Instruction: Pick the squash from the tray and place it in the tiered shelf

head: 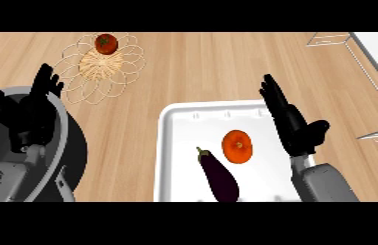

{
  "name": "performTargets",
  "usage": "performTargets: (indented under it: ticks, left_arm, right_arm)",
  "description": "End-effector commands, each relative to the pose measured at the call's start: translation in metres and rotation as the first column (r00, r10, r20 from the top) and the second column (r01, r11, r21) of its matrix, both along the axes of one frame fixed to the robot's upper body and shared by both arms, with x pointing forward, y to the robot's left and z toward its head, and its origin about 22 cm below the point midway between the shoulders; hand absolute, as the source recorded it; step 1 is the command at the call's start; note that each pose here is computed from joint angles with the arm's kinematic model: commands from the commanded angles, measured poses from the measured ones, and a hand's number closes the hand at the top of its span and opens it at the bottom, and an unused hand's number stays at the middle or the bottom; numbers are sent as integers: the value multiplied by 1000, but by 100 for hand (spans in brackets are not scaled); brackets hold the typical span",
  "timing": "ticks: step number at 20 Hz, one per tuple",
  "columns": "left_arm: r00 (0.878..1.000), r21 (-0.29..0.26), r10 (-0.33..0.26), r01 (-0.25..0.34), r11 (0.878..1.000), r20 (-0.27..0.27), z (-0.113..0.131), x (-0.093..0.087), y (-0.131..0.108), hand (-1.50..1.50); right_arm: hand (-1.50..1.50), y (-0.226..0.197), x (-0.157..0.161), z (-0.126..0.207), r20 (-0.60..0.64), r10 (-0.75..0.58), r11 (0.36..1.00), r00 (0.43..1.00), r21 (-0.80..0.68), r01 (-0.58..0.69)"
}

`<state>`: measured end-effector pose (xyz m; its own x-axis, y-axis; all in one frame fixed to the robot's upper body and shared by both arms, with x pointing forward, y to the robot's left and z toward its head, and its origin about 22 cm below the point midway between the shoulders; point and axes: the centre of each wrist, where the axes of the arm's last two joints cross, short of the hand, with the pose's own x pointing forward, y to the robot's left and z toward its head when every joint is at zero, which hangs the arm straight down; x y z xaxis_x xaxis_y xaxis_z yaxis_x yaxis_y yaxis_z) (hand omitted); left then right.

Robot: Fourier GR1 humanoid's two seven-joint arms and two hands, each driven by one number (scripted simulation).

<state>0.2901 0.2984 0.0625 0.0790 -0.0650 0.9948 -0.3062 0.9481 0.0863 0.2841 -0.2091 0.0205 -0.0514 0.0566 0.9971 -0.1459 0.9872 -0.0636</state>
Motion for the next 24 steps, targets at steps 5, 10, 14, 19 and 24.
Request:
performTargets:
  ticks: [5, 10, 14, 19, 24]
  left_arm:
    - [977, 54, -209, 206, 977, 49, 26, 13, -32, 0]
    - [952, -3, -304, 304, 953, 34, 33, 9, -47, 0]
    - [952, 11, -306, 306, 952, 0, 34, 9, -34, 0]
    - [949, -4, -314, 314, 950, -13, 27, 4, -40, 0]
    - [954, 2, -299, 299, 954, -6, 27, 5, -39, 0]
  right_arm:
    - [150, 24, 50, 86, 277, 473, 880, 837, -102, -464]
    - [-150, -14, 78, 64, 82, 459, 883, 885, 73, -464]
    - [-150, -26, 97, 79, 190, 592, 776, 783, 129, -618]
    - [-150, -47, 102, 122, 95, 769, 639, 632, -89, -764]
    - [-150, -38, 98, 182, -157, 834, 423, 529, -434, -795]
